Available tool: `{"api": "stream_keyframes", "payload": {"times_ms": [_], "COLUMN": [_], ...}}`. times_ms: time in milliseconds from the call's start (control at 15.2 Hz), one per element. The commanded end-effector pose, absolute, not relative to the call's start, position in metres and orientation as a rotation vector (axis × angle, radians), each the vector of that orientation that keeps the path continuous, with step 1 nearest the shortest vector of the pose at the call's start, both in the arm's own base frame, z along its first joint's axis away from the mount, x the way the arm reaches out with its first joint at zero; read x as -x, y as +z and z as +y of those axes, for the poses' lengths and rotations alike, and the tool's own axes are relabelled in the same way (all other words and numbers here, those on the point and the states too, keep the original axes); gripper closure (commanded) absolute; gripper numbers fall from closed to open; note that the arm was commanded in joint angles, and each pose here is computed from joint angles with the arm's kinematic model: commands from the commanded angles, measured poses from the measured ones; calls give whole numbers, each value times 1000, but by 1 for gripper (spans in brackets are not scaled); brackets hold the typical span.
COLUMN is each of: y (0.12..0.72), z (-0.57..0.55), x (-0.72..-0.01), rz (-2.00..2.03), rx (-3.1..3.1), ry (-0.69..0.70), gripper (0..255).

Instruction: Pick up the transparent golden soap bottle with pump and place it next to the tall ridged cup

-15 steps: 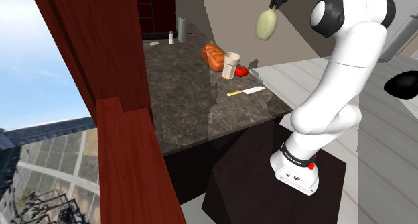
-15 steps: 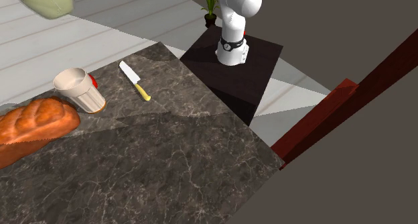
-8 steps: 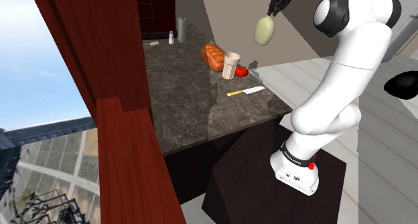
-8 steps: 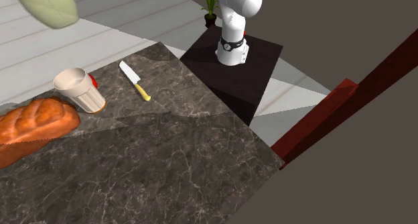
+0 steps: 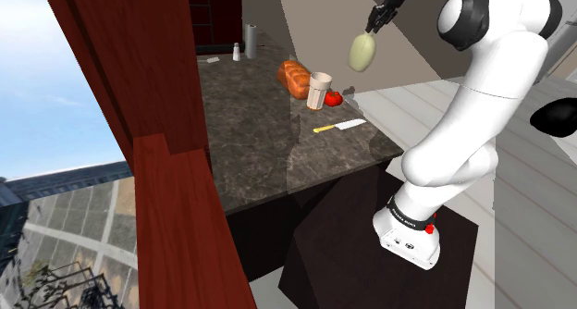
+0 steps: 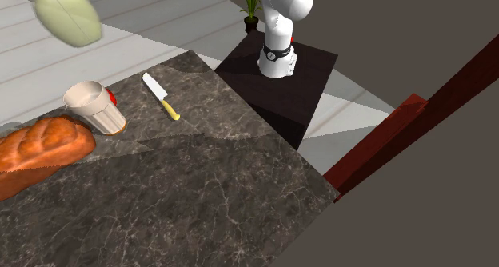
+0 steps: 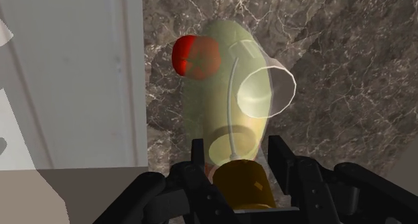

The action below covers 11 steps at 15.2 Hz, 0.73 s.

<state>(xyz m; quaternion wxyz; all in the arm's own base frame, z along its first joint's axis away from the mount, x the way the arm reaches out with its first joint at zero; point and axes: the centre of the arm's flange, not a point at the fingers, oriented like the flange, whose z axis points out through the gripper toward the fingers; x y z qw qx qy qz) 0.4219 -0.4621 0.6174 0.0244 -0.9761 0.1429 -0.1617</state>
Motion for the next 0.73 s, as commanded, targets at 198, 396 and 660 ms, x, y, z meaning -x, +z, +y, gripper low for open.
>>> {"api": "stream_keyframes", "payload": {"times_ms": [198,396,660], "y": [591,576,554], "z": [-462,-462,-462], "x": [-422,-422,-422], "rz": [442,442,442], "rx": [3021,3021,3021], "ry": [-502,-502,-502], "gripper": [255,255,255]}}
